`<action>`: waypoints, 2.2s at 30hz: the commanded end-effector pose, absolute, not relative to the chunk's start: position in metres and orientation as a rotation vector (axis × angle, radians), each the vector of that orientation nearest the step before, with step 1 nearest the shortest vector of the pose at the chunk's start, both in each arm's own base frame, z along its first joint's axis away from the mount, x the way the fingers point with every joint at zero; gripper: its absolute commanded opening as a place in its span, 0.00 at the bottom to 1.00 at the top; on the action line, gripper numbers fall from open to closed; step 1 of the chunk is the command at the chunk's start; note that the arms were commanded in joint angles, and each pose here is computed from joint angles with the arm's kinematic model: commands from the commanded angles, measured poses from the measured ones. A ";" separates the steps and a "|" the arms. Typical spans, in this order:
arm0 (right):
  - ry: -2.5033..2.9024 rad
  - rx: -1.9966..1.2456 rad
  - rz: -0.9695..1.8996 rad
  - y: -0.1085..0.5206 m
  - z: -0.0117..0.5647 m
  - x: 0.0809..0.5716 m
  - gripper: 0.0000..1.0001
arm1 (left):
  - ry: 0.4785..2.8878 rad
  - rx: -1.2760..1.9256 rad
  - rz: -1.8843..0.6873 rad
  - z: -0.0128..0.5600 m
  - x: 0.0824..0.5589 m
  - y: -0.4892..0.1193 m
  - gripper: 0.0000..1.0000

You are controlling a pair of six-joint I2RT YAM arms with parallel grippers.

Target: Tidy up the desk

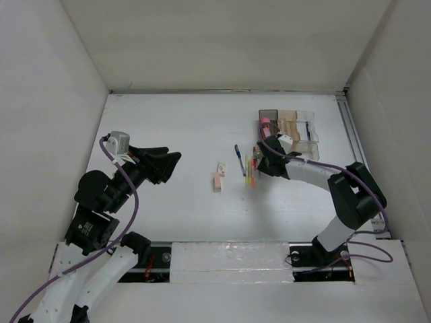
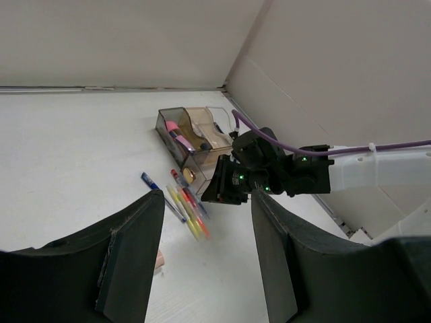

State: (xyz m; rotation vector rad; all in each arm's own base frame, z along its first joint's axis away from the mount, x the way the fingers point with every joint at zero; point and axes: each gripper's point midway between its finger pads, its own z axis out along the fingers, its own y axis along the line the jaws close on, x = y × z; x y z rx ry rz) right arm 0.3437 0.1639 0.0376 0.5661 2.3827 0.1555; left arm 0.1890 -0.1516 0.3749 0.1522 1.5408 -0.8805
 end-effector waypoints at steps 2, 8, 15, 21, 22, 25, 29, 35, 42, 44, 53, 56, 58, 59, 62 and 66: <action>2.333 0.554 0.197 0.178 0.054 0.360 0.29 | 1.490 0.175 -0.890 0.388 0.186 -0.153 0.50; 2.359 0.538 0.159 0.184 0.050 0.361 0.29 | 1.485 0.176 -0.890 0.389 0.185 -0.152 0.50; 2.385 0.527 0.125 0.193 0.043 0.361 0.25 | 1.470 0.177 -0.889 0.392 0.182 -0.150 0.50; 2.414 0.490 0.124 0.210 0.028 0.353 0.24 | 1.467 0.178 -0.890 0.393 0.181 -0.150 0.50; 2.408 0.505 0.130 0.211 0.029 0.353 0.24 | 1.473 0.178 -0.889 0.392 0.182 -0.150 0.50; 2.405 0.518 0.144 0.212 0.028 0.353 0.25 | 1.472 0.185 -0.897 0.391 0.181 -0.152 0.50; 2.404 0.515 0.123 0.211 0.022 0.350 0.27 | 1.472 0.186 -0.896 0.392 0.181 -0.152 0.50; 2.424 0.510 0.084 0.207 0.010 0.347 0.18 | 1.465 0.184 -0.895 0.393 0.180 -0.150 0.50; 2.382 0.518 0.093 0.201 0.029 0.346 0.02 | 1.462 0.188 -0.898 0.394 0.179 -0.151 0.50; 2.354 0.493 0.133 0.205 0.046 0.347 0.01 | 1.464 0.189 -0.901 0.393 0.179 -0.152 0.50; 2.129 0.382 0.423 0.225 0.175 0.352 0.01 | 1.462 0.184 -0.898 0.393 0.180 -0.151 0.50; 2.064 0.434 0.408 0.188 0.203 0.369 0.01 | 1.461 0.189 -0.902 0.394 0.178 -0.151 0.50; 2.048 0.451 0.355 0.161 0.210 0.379 0.01 | 1.458 0.186 -0.899 0.394 0.178 -0.150 0.50; 2.035 0.519 0.244 0.113 0.208 0.396 0.01 | 1.456 0.184 -0.896 0.395 0.178 -0.150 0.50; 2.020 0.628 0.132 0.064 0.201 0.412 0.01 | 1.459 0.188 -0.899 0.394 0.178 -0.151 0.50; 1.945 0.793 -0.030 0.005 0.194 0.437 0.00 | 1.457 0.185 -0.897 0.395 0.179 -0.150 0.51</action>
